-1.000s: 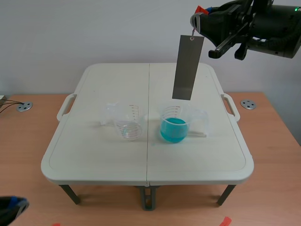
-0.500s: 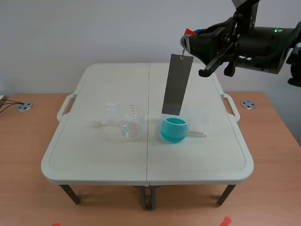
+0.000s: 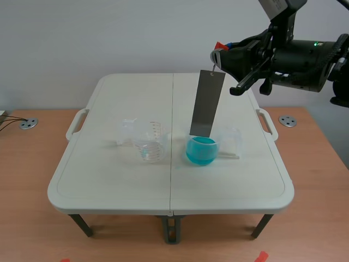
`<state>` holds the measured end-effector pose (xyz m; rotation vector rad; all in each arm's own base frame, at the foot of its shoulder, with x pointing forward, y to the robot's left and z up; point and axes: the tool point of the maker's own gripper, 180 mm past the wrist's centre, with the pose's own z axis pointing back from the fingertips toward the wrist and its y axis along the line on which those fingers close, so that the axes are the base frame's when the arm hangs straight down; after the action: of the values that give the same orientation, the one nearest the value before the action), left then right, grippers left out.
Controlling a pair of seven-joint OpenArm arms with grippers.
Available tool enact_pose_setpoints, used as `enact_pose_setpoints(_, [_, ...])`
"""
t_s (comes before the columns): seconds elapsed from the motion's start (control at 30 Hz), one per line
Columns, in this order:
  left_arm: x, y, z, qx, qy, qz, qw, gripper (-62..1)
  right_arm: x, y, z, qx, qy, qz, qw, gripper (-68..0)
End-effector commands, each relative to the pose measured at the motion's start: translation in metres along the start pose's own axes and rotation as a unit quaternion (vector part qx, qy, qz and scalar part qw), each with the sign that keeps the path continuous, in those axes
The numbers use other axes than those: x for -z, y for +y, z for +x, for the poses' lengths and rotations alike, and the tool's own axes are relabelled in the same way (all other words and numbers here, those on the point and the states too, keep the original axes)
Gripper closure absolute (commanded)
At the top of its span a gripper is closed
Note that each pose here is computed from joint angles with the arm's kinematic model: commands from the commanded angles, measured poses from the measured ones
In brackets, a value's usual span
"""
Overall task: Hold the metal plate by the orange handle, dip it into the blue solution, take it out and point at it, then put the plate back in the beaker on the left.
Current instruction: 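Point at the plate with the left hand, then lower the plate into the blue solution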
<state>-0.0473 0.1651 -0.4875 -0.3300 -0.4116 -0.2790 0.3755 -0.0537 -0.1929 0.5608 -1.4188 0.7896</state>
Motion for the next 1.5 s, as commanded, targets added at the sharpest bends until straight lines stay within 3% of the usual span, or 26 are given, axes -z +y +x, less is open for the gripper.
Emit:
enact_pose_setpoints(0.0, [0.002, 0.001, 0.006, 0.002, -0.010, -0.001, 1.0000, -1.6, 0.002, -0.004, 0.011, 0.001, -0.021, -0.004, 0.9998, -1.3])
enact_pose_setpoints(0.47, [0.005, 0.008, 0.001, -0.002, 0.000, 0.005, 1.0000, -1.6, 0.005, -0.011, -0.022, 0.036, -0.009, -0.022, 0.9991, -1.3])
enact_pose_setpoints(0.87, [0.005, 0.007, 0.001, -0.003, -0.001, 0.004, 1.0000, -1.6, -0.001, -0.019, -0.043, 0.027, -0.007, -0.036, 0.9990, -1.3])
enact_pose_setpoints(1.13, [0.005, 0.007, 0.001, -0.003, -0.002, 0.004, 1.0000, -1.6, 0.004, -0.012, -0.062, 0.009, 0.016, -0.029, 0.9994, -1.3])
enact_pose_setpoints(1.47, [0.006, 0.006, 0.002, -0.004, -0.003, 0.004, 1.0000, -1.6, 0.003, -0.011, -0.066, 0.003, 0.017, -0.028, 0.9995, -1.3])
